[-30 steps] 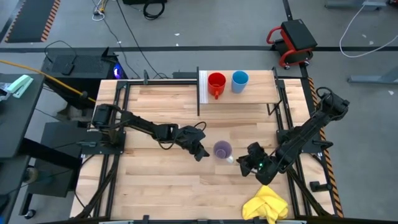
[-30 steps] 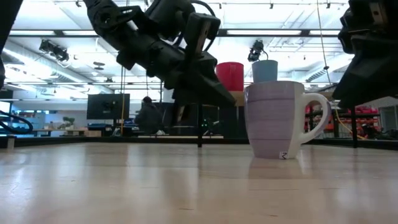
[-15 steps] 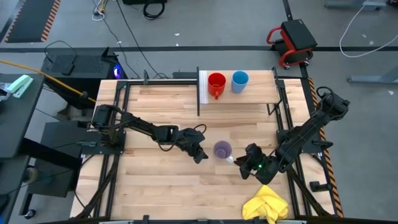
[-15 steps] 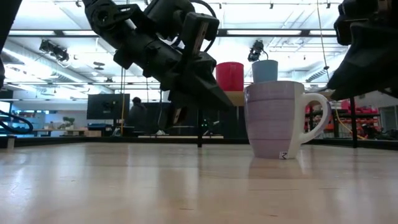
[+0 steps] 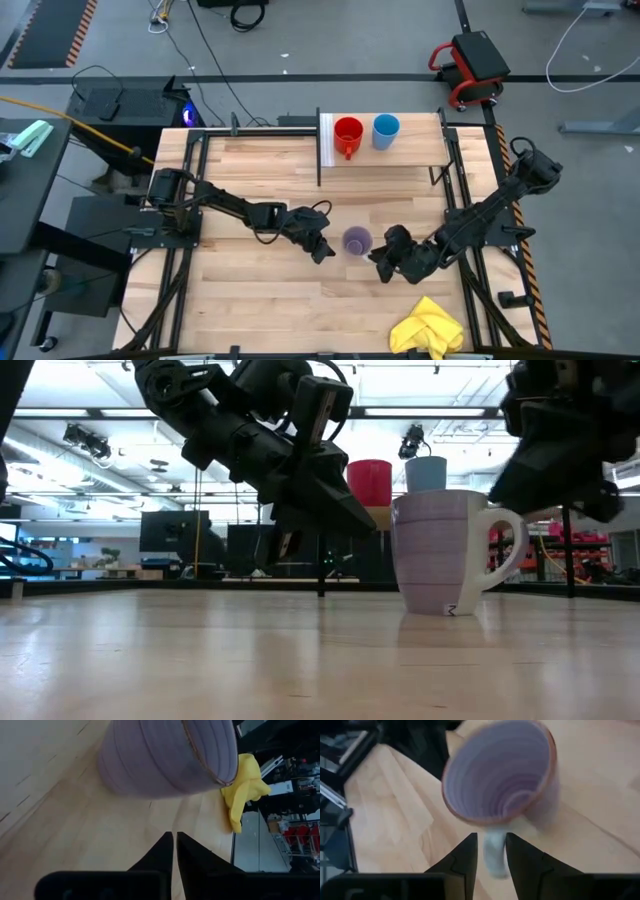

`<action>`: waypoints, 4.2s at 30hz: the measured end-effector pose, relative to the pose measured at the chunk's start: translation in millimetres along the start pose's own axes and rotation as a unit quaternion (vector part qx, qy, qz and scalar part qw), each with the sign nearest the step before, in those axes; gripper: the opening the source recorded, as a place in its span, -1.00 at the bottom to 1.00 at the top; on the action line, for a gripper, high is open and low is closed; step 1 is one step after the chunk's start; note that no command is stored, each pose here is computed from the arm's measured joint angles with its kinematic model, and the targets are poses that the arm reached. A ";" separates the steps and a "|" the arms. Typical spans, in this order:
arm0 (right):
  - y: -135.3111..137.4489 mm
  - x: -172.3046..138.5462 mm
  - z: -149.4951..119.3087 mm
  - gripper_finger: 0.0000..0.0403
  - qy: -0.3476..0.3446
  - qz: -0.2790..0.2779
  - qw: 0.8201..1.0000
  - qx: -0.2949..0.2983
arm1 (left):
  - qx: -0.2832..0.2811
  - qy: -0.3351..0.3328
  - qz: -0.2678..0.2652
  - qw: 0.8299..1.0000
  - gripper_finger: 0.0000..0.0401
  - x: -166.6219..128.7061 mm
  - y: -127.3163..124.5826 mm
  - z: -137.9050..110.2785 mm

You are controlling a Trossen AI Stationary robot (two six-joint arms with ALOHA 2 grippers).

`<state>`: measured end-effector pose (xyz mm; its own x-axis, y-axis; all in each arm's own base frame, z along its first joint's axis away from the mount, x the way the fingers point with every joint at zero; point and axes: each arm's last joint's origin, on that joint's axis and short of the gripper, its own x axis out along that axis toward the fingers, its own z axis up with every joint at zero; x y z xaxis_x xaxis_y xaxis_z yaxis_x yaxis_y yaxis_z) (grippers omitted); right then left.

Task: Stack small to large cups/mugs on shelf
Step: Put the purple mug on the shelf

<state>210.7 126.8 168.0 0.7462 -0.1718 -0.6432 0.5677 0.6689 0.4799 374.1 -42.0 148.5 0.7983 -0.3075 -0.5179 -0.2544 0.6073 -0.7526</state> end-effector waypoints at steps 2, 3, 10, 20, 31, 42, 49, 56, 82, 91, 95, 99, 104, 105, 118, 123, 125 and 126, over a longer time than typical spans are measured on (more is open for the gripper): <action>1.7 1.9 3.7 -0.48 -0.006 0.008 1.000 -0.001 | 0.000 0.000 0.000 1.000 -0.83 -0.1 -0.1 0.1; 2.4 2.7 5.2 -0.48 -0.008 0.012 1.000 -0.002 | 0.000 -0.002 0.001 1.000 -0.83 -0.1 0.0 0.1; 1.1 7.0 10.2 -0.50 0.017 0.017 1.000 -0.004 | 0.000 -0.005 0.003 1.000 -0.86 -0.2 0.0 0.3; -0.1 1.7 4.4 -0.50 0.033 0.010 0.999 0.024 | 0.000 -0.004 0.003 1.000 -0.84 -0.1 -0.2 -0.2; 0.9 -26.9 4.2 -0.50 0.034 0.033 0.998 0.051 | 0.000 -0.004 0.003 1.000 -0.86 -0.1 -0.3 -0.3; -21.7 -74.5 -10.5 -0.50 0.071 -0.006 0.992 0.101 | 0.004 0.001 0.001 1.000 -0.80 1.0 -3.2 -4.4; -40.7 -43.6 -27.0 -0.50 0.056 0.052 0.985 0.153 | 0.005 0.001 0.001 1.000 -0.82 0.9 -3.2 -4.3; -64.9 -17.2 -18.4 -0.50 0.003 0.097 0.976 0.193 | 0.004 0.002 0.000 1.000 -0.79 1.1 -3.7 -5.0; -25.2 39.2 10.0 -0.51 0.086 0.099 0.987 0.095 | -0.023 -0.018 0.014 0.999 -0.82 0.8 -2.0 -2.8; -13.7 53.5 9.6 -0.51 0.087 0.086 0.989 0.083 | -0.023 -0.023 0.017 0.999 -0.82 0.8 -1.8 -2.5; -15.2 48.2 9.5 -0.51 0.092 0.080 0.988 0.090 | -0.023 -0.022 0.017 0.999 -0.84 0.8 -1.9 -2.7; -8.4 35.0 10.3 -0.50 0.086 0.104 0.987 0.089 | -0.026 -0.022 0.017 0.999 -0.81 0.8 -1.8 -2.7; 2.7 10.5 2.3 -0.47 0.047 0.131 0.987 0.080 | -0.026 -0.022 0.017 0.999 -0.79 0.9 -2.1 -3.0; 4.1 6.2 -0.8 -0.47 0.035 0.130 0.987 0.085 | -0.027 -0.022 0.017 0.999 -0.79 0.9 -2.1 -3.1; 13.3 23.7 -59.9 -0.47 -0.093 0.141 0.978 0.121 | -0.022 -0.021 0.017 0.999 -0.77 0.9 -2.0 -3.1; 10.8 35.2 -58.6 -0.47 -0.110 0.131 0.978 0.117 | -0.022 -0.021 0.017 0.999 -0.79 0.9 -2.0 -3.1; 9.9 37.9 -57.4 -0.47 -0.109 0.129 0.979 0.118 | -0.022 -0.021 0.017 0.999 -0.80 0.9 -2.0 -3.1; 9.3 39.3 -56.6 -0.47 -0.108 0.127 0.979 0.117 | -0.022 -0.021 0.018 0.999 -0.80 0.9 -1.9 -3.2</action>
<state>225.6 167.3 113.4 0.9151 -0.1877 -0.3568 0.4001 0.5305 0.7473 373.5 -45.8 148.2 0.8104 -0.2545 -0.5278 -0.3062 0.5840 -0.7518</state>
